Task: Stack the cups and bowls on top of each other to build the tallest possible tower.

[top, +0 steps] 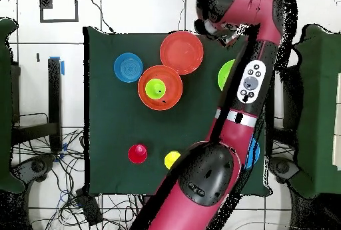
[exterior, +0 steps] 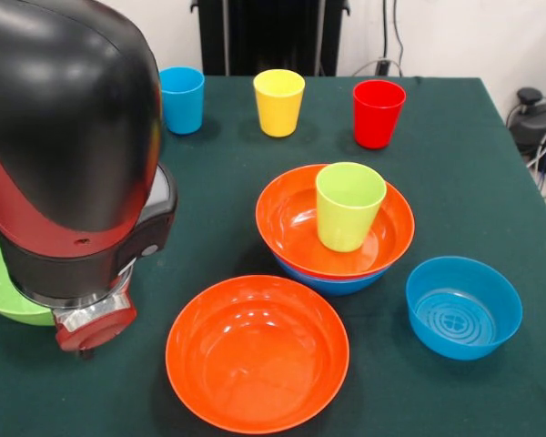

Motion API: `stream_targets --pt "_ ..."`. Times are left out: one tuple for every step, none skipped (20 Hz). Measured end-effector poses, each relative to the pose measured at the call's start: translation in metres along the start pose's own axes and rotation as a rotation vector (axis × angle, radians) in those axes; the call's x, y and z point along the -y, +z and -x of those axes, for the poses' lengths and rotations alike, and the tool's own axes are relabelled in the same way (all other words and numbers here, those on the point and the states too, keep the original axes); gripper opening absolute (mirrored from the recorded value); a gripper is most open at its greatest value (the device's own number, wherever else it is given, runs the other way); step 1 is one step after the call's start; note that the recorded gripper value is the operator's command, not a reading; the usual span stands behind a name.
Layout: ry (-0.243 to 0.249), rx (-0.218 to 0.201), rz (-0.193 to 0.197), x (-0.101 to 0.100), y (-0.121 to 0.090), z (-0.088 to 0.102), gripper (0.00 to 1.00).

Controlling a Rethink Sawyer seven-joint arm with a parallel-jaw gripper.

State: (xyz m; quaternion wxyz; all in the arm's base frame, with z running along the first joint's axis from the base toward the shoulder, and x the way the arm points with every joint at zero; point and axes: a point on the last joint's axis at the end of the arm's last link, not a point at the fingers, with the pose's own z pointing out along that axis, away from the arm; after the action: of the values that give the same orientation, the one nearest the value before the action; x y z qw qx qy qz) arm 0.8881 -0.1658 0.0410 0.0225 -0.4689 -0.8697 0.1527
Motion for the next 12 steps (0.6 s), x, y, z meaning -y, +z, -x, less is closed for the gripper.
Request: stream_targets --pt "-0.004 -0.002 -0.002 0.001 0.001 -0.001 1.00" --pt "-0.007 -0.003 -0.004 0.001 0.002 -0.001 1.00" --pt "-0.011 -0.005 -0.007 0.002 0.003 -0.002 1.00" --pt "-0.022 -0.011 -0.010 0.003 0.006 -0.005 1.00" --pt "-0.028 -0.016 -0.011 0.004 0.007 -0.007 1.00" --pt "-0.035 -0.020 -0.013 0.005 0.009 -0.008 1.00" --pt "-0.042 -0.026 -0.013 0.005 0.011 -0.010 1.00" --pt "-0.045 -0.028 -0.014 0.005 0.011 -0.011 1.00" --pt "-0.056 -0.036 -0.019 0.007 0.015 -0.014 1.00" --pt "-0.062 -0.040 -0.021 0.008 0.016 -0.016 1.00" --pt "-0.067 -0.043 -0.023 0.008 0.018 -0.018 1.00" --pt "-0.072 -0.047 -0.025 0.009 0.019 -0.019 1.00"
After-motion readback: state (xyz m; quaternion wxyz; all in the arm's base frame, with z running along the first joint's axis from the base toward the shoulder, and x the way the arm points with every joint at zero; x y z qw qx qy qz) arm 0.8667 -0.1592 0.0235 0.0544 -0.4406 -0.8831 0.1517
